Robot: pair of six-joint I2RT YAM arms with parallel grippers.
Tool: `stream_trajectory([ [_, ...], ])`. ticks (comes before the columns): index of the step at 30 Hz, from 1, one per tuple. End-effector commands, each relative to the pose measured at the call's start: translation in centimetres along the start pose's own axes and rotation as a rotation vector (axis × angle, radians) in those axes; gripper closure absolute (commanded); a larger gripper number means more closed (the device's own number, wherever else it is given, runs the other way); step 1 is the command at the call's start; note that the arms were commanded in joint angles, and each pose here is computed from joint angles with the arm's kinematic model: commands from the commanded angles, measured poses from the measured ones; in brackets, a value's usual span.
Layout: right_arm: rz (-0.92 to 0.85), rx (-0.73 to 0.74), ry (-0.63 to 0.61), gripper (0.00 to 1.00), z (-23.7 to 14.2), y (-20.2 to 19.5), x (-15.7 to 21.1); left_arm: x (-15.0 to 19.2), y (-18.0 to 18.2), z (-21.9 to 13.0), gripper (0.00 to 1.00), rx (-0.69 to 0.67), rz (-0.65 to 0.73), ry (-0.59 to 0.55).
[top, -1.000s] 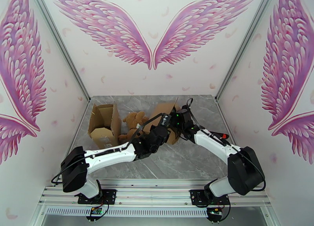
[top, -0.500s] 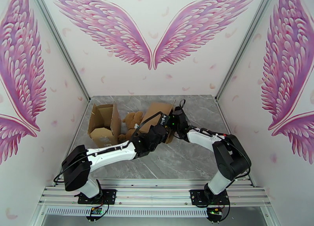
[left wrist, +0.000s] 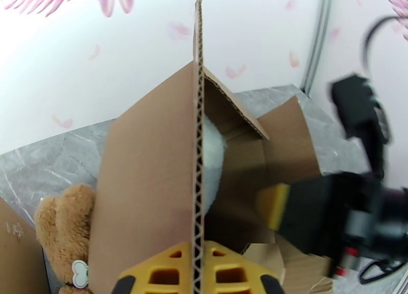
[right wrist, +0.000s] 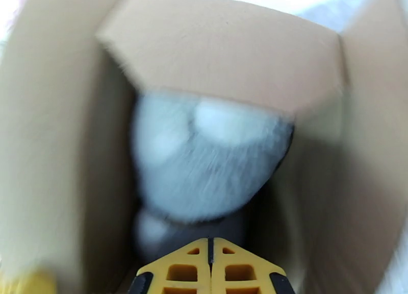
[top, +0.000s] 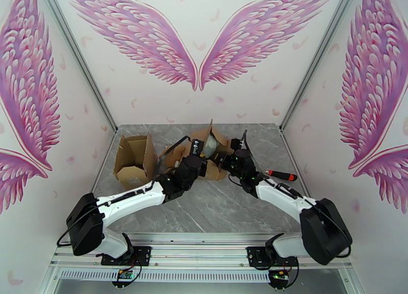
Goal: Unpack the express box
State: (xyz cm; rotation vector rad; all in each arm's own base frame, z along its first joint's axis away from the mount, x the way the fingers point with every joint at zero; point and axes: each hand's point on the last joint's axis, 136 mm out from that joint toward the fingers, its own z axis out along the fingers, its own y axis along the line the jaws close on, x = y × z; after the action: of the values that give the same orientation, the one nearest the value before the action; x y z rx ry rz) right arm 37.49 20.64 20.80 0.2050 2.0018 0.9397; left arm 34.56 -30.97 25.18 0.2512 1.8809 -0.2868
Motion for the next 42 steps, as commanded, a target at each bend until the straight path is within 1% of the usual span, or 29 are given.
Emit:
stream_trajectory([
  [1, -0.073, -0.023, -0.008, 1.00, -1.6, 1.1, -0.3, -0.5, 0.6, -0.9, 1.00, 0.001, -0.049, -0.012],
  [3, -0.073, 0.019, 0.010, 1.00, -1.8, 1.0, -0.6, -0.7, -0.3, -1.1, 1.00, 0.051, -0.048, -0.023],
  [6, -0.047, 0.015, 0.039, 0.99, -1.2, 1.6, -0.7, -0.4, -2.3, -1.4, 1.00, 0.125, -0.004, -0.019],
  [8, -0.007, 0.033, 0.057, 0.88, -0.7, 1.6, -0.7, 0.1, -3.6, -1.7, 1.00, 0.154, 0.027, -0.015],
  [10, -0.003, 0.089, 0.069, 0.75, -0.5, 1.1, -0.5, 0.3, -4.6, -2.0, 1.00, 0.177, 0.044, -0.020],
  [12, -0.022, 0.169, 0.089, 0.69, -0.2, 0.1, -0.1, 0.4, -5.7, -2.3, 1.00, 0.194, 0.083, -0.032],
  [13, -0.018, 0.231, 0.115, 0.64, 0.2, -1.1, 0.4, 0.5, -6.3, -2.6, 1.00, 0.204, 0.112, -0.040],
  [14, -0.026, 0.271, 0.138, 0.62, 0.6, -2.0, 0.9, 0.5, -7.1, -2.8, 1.00, 0.210, 0.151, -0.053],
  [15, -0.028, 0.281, 0.147, 0.60, 1.2, -2.4, 1.2, 0.4, -7.5, -2.9, 1.00, 0.209, 0.184, -0.064],
  [17, 0.019, 0.233, 0.114, 0.48, 2.5, -3.2, 2.1, 0.2, -9.3, -3.6, 1.00, 0.232, 0.247, -0.086],
  [19, 0.094, 0.193, 0.063, 0.37, 3.3, -4.1, 3.0, -0.1, -10.7, -4.2, 1.00, 0.269, 0.274, -0.108],
  [21, 0.113, 0.135, 0.037, 0.26, 4.2, -4.1, 3.4, -0.1, -12.0, -4.7, 1.00, 0.319, 0.280, -0.119],
  [25, 0.045, 0.041, 0.002, 0.16, 5.5, -3.2, 3.3, 0.7, -13.6, -4.9, 1.00, 0.411, 0.271, -0.102],
  [27, 0.004, 0.007, -0.041, 0.12, 5.5, -2.8, 2.6, 1.0, -14.0, -5.0, 1.00, 0.449, 0.261, -0.087],
  [29, -0.038, -0.033, -0.111, 0.01, 5.2, -2.1, 1.6, 0.8, -14.1, -5.2, 1.00, 0.479, 0.240, -0.080],
  [32, -0.077, -0.054, -0.169, 0.01, 5.0, -1.6, 0.5, 0.5, -14.1, -5.2, 1.00, 0.507, 0.201, -0.072],
  [35, -0.094, -0.049, -0.168, 0.00, 5.6, -1.5, 0.2, 0.6, -14.2, -5.1, 1.00, 0.535, 0.184, -0.057],
  [37, -0.096, -0.056, -0.178, 0.04, 6.0, -1.3, -0.1, 0.7, -14.4, -5.2, 1.00, 0.548, 0.183, -0.044],
  [39, -0.110, -0.066, -0.192, 0.10, 6.2, -1.2, -0.2, 0.9, -14.5, -5.2, 1.00, 0.560, 0.181, -0.036],
  [42, -0.117, -0.017, -0.180, 0.26, 7.0, -2.0, -0.3, 0.8, -14.5, -5.3, 1.00, 0.566, 0.181, -0.031],
])
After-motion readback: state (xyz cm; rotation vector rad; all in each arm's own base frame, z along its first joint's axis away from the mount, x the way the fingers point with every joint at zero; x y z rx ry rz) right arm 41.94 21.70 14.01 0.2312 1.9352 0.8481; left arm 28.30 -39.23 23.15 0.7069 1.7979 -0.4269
